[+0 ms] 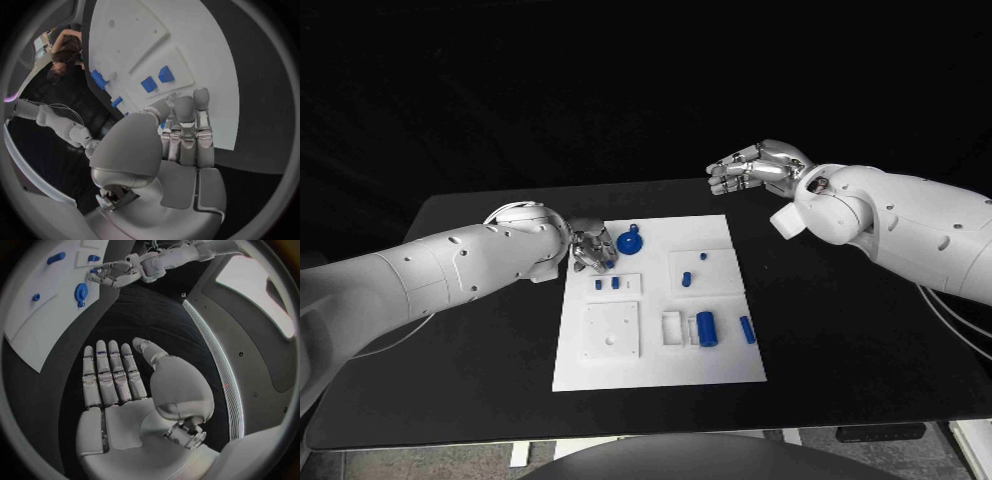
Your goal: Assemble the parts on the task board
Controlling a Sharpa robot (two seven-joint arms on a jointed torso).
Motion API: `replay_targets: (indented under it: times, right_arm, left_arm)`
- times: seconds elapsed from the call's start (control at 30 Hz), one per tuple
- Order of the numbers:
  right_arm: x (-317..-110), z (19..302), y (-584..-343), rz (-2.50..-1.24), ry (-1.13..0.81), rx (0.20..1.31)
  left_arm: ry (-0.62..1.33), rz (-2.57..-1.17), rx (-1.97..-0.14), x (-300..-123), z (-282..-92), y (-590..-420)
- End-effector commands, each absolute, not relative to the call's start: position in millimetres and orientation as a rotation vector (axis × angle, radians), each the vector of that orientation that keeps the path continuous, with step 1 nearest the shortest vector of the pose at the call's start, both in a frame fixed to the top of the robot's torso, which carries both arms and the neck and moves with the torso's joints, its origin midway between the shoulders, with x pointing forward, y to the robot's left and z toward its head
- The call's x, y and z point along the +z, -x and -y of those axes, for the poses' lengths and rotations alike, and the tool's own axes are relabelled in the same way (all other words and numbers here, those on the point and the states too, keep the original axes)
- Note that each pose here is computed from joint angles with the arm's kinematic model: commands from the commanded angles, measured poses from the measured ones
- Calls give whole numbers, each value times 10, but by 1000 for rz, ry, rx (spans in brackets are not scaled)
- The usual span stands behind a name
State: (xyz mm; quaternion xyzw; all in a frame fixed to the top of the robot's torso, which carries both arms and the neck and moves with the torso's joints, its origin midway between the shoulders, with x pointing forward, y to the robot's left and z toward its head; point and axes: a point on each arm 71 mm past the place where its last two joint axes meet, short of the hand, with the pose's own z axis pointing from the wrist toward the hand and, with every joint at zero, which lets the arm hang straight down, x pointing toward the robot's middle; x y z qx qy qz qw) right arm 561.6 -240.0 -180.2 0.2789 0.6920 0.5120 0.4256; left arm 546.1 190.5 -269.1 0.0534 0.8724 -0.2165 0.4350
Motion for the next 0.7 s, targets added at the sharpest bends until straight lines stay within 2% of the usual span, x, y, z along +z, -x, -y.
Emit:
replay_targets:
  times: [0.03,0.47,0.57,0.7]
  right_arm:
    - [-1798,2401,-5616,-1727,-697,1286]
    - [-1799,2424,-5621,-1722,-693,1265]
    - [-1800,2435,-5623,-1727,-639,1221]
    - [-1804,2459,-5626,-1743,-465,1093]
  left_arm:
    - [-135,-2162,-531,-2693,-1917,-5467]
    - [-122,-2116,-522,-2669,-1990,-5488]
    - [-97,-2070,-532,-2639,-2026,-5506]
    - [3,-1988,-573,-2571,-2144,-5539]
